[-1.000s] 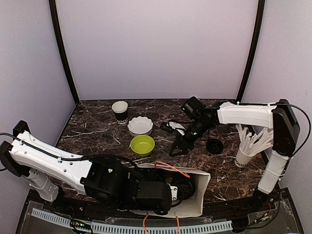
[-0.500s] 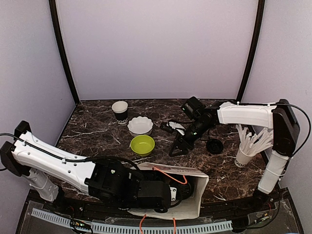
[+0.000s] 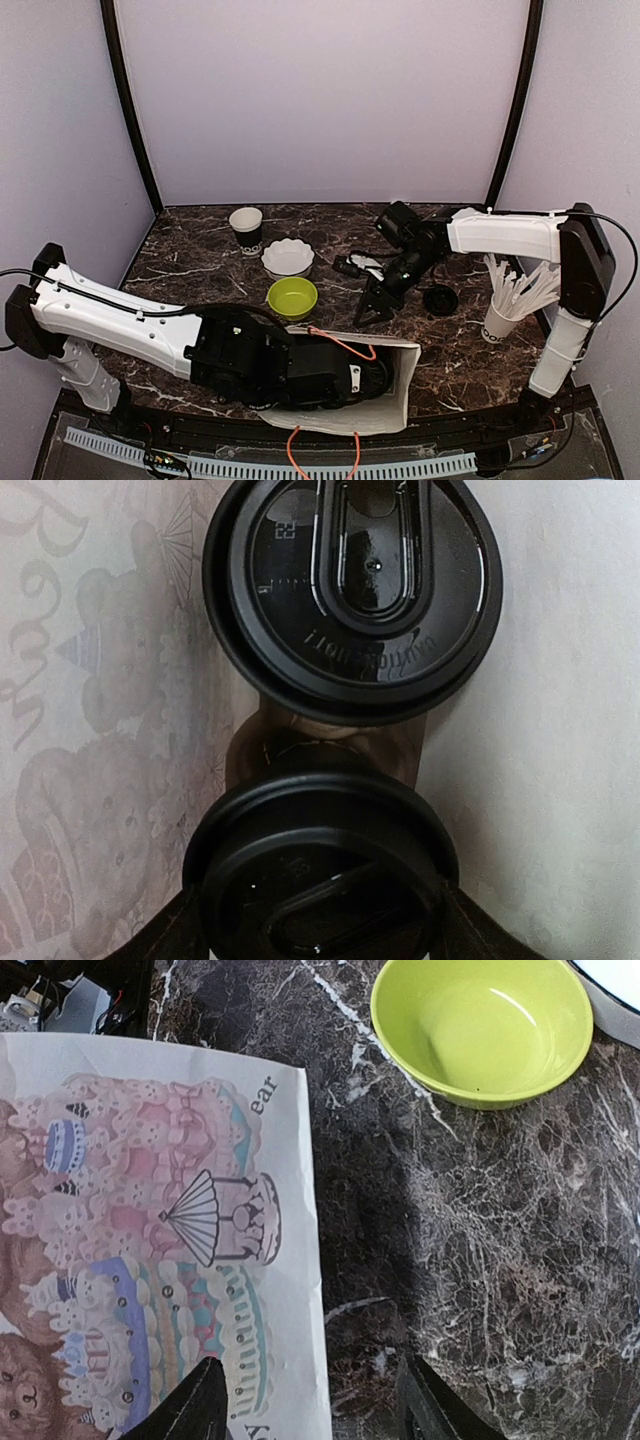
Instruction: Pack the takeout coffee
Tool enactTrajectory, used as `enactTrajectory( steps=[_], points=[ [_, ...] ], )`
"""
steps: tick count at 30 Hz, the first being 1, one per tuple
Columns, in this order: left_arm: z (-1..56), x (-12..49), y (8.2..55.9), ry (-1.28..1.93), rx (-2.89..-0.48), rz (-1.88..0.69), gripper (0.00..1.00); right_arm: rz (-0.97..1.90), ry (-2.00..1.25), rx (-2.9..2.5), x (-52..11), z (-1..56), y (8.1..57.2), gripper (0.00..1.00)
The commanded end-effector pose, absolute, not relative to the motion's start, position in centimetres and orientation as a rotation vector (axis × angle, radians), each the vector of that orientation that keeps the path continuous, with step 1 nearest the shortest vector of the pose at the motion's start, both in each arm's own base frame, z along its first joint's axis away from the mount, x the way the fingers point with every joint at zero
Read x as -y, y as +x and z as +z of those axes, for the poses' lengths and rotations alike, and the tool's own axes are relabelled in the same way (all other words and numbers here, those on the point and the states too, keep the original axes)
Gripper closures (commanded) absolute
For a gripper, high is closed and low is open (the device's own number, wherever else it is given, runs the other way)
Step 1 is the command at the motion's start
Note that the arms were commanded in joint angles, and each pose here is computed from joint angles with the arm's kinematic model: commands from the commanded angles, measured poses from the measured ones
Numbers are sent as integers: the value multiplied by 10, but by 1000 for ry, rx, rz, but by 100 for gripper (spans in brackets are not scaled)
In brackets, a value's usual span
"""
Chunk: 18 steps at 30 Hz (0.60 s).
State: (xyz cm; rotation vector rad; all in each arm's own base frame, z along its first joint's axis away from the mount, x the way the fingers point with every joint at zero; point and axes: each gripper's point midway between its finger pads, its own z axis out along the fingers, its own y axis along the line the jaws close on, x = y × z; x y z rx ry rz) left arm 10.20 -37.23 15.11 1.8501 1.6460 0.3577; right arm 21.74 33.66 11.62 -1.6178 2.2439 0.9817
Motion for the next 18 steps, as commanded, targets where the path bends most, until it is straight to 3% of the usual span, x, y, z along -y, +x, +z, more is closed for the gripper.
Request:
enactTrajectory(
  steps=[1, 8, 18],
  points=[
    [160, 367, 115, 1836, -1746, 266, 55, 972, -1568, -2265, -317, 129, 236, 42],
    [152, 368, 127, 1868, -1887, 150, 55, 928, -1473, -2270, -293, 152, 261, 41],
    [135, 366, 145, 1866, -2169, -65, 55, 931, -1466, -2266, -275, 170, 258, 40]
  ],
)
